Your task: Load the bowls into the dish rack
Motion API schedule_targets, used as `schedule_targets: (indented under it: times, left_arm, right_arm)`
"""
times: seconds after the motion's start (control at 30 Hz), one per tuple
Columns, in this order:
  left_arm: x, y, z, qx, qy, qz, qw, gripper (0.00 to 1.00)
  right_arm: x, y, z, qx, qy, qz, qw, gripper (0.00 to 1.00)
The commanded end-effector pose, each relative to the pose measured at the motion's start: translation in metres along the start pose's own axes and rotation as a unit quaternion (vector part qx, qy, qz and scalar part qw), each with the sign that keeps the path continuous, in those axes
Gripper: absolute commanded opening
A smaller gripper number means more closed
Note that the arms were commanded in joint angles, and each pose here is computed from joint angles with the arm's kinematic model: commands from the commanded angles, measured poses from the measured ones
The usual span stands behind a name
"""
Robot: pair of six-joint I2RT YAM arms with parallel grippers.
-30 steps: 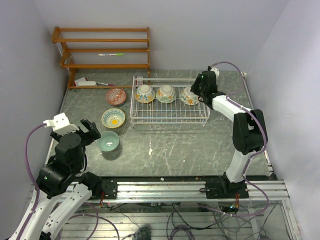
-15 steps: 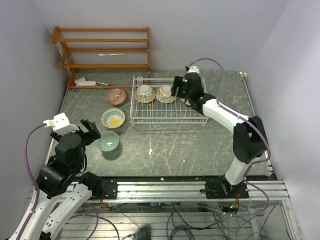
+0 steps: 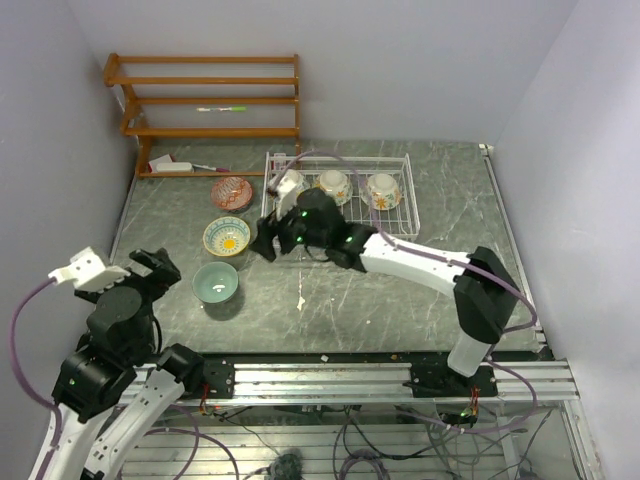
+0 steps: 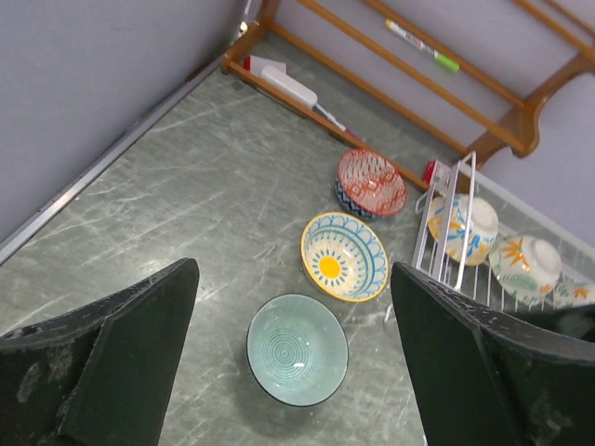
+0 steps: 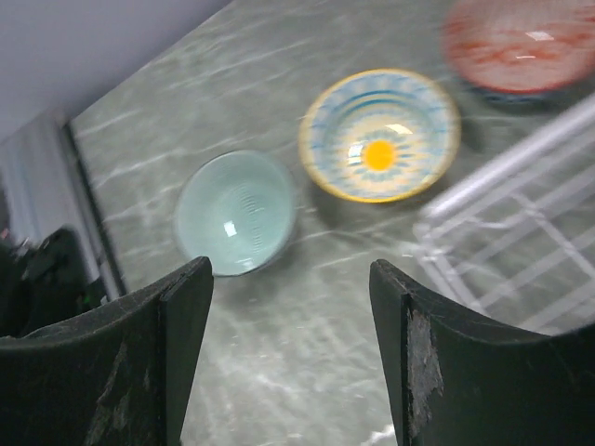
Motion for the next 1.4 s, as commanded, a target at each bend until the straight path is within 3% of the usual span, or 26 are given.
schedule_targets:
  times: [0.0, 0.27, 0.47, 0.8, 1.37]
  left_arm:
    - [0.012, 0.017, 0.024, 0.059, 0.047, -0.044, 0.996, 0.95]
    - [0.020, 0.021, 0.038, 0.089, 0.058, -0.064, 0.992, 0.95]
    - [0.018, 0.021, 0.037, 0.084, 0.061, -0.061, 0.993, 0.95]
    - [0.018, 0.020, 0.037, 0.083, 0.060, -0.061, 0.993, 0.95]
    - [0.017, 0.020, 0.036, 0.078, 0.062, -0.059, 0.993, 0.96]
  right_arm:
    - [-0.023, -0.033, 0.051, 0.058, 0.089, 0.048, 0.993, 0.68]
    - [-0.077, -0.082, 0.083, 0.106, 0.125, 0.128, 0.978, 0.67]
    - [-0.093, -0.108, 0.111, 0.168, 0.177, 0.169, 0.955, 0.66]
    - [-0.093, -0.127, 0.121, 0.187, 0.222, 0.186, 0.938, 0.65]
    - [-0.121, -0.143, 0.105, 0.202, 0.179, 0.180, 0.946, 0.59]
Point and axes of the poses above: each gripper's point midway between its finger pads, its own x axis back along the fingers, its own z axis along the line the jaws close on, y = z × x, the point moved 4 cm from there along x, back along the fingers, and after that the axes turned 4 degrees about -x, right-handed, at the moved point
